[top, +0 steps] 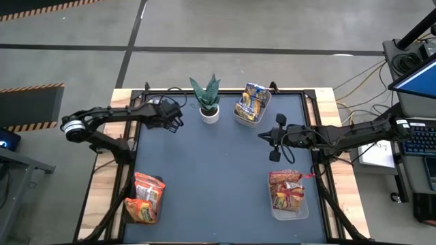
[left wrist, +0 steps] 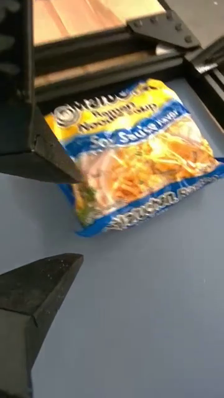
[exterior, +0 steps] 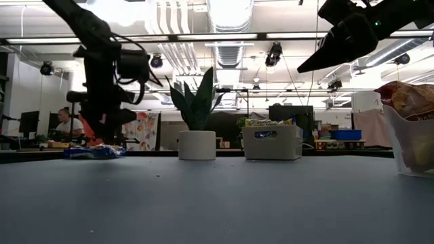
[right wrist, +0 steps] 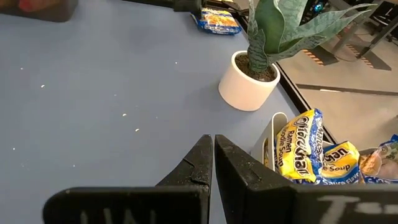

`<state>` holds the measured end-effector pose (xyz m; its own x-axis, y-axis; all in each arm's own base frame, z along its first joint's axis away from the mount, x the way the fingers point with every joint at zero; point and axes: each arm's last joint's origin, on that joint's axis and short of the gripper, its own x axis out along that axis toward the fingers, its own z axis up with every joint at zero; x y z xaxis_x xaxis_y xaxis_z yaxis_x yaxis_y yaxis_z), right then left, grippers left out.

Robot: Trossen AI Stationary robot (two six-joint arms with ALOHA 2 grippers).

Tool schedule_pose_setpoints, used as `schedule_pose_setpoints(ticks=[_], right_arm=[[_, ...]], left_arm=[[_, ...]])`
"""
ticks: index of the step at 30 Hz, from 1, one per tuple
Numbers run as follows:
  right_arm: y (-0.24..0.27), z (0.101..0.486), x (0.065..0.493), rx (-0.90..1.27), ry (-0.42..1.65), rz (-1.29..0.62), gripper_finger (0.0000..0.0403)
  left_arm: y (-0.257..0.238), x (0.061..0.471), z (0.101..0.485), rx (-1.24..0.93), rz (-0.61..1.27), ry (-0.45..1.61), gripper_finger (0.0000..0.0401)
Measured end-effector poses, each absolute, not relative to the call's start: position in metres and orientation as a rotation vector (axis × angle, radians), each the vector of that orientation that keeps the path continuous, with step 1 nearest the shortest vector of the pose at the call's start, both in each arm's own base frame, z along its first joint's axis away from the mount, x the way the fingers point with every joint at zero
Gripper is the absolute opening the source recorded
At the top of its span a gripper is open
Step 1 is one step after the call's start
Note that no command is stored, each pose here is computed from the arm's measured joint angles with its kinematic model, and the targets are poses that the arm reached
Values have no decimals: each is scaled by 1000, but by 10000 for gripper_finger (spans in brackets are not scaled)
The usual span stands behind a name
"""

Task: Sort Maruchan noodles
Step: Put the blue instant noodle pack into the gray bin

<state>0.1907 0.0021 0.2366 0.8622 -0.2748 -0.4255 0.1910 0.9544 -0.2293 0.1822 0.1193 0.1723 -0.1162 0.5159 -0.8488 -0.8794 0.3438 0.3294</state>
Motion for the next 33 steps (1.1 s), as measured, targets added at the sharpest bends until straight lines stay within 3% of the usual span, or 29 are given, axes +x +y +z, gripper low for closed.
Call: schedule_pose_setpoints(ticks=[26,33], right_arm=[[2,236,191,-184,474,-245,9],[2,236,191,-186,475,-245,9]], left_arm=[[122,168,129,-403,1350,997,163],[125,172,118,-374,1379,1038,131]])
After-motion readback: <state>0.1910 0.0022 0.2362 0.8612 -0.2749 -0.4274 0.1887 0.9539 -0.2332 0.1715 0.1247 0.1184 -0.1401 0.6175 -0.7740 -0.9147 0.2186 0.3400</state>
